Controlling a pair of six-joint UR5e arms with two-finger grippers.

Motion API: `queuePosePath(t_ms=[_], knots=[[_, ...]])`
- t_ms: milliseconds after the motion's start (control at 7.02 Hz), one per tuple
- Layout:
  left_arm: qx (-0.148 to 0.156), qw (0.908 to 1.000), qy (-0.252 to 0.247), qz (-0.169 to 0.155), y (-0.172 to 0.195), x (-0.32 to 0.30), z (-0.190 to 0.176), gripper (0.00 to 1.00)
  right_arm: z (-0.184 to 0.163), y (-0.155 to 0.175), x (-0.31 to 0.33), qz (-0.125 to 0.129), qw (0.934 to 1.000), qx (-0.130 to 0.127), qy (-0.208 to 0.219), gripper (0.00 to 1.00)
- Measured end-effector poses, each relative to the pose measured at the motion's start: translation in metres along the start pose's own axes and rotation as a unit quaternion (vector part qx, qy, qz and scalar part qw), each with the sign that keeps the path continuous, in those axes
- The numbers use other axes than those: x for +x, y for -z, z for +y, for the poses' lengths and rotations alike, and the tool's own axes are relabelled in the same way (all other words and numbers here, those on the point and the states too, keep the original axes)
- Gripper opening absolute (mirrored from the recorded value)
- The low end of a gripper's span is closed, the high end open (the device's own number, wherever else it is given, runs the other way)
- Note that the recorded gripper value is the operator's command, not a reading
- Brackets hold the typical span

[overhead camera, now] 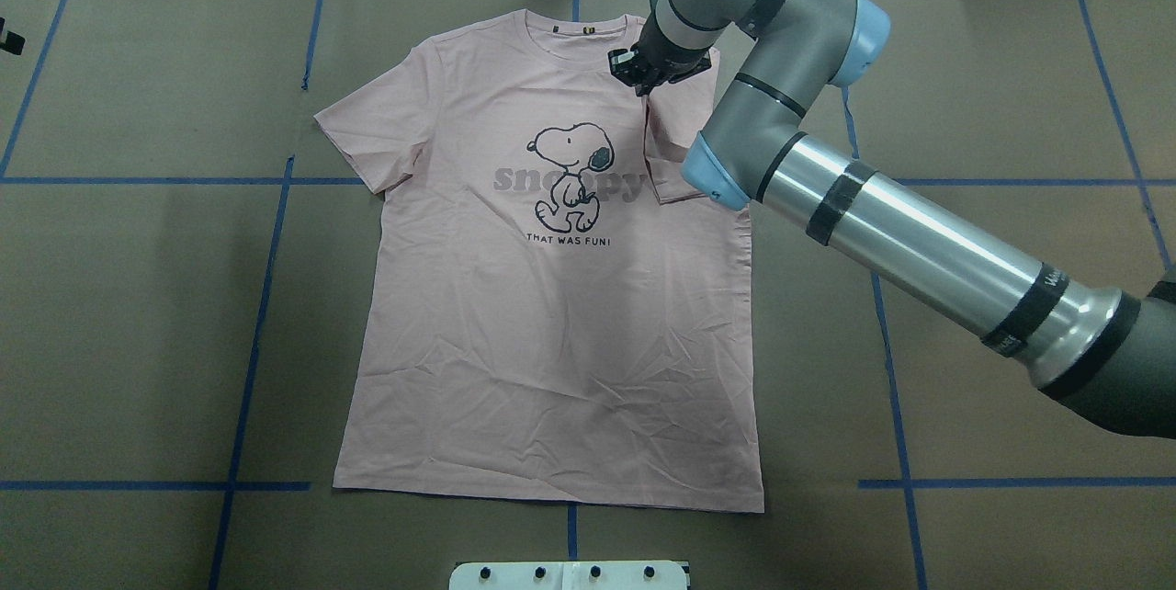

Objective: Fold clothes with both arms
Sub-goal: 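Grasp the sleeve with the right gripper and fold it toward the collar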

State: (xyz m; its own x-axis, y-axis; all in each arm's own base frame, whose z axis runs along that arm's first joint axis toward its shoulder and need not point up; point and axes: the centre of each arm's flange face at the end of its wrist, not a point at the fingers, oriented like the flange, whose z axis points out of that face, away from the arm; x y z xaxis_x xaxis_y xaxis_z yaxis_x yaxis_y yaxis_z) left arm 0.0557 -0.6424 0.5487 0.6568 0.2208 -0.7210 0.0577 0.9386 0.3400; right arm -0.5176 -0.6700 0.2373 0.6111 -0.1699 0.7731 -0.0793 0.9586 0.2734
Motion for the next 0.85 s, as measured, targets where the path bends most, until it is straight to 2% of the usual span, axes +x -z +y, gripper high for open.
queuePosePath(t_ms=[285, 570, 712, 855], knots=[[0.0, 1.0, -0.001, 0.0, 0.0, 0.001, -0.001, 1.0, 0.005, -0.016, -0.016, 0.016, 0.9997, 0.017, 0.008, 1.0], [0.004, 1.0, 0.004, 0.002, 0.001, 0.009, -0.008, 1.0, 0.012, -0.021, -0.025, 0.016, 0.9997, 0.02, -0.006, 1.0], [0.006, 0.9996, 0.027, 0.004, -0.003, 0.028, -0.018, 1.0, 0.012, -0.014, -0.027, 0.006, 0.9996, 0.009, -0.028, 1.0], [0.006, 0.9982, 0.06, 0.003, -0.02, 0.068, -0.03, 1.0, 0.009, 0.004, -0.023, 0.003, 0.9979, -0.024, -0.061, 1.0]])
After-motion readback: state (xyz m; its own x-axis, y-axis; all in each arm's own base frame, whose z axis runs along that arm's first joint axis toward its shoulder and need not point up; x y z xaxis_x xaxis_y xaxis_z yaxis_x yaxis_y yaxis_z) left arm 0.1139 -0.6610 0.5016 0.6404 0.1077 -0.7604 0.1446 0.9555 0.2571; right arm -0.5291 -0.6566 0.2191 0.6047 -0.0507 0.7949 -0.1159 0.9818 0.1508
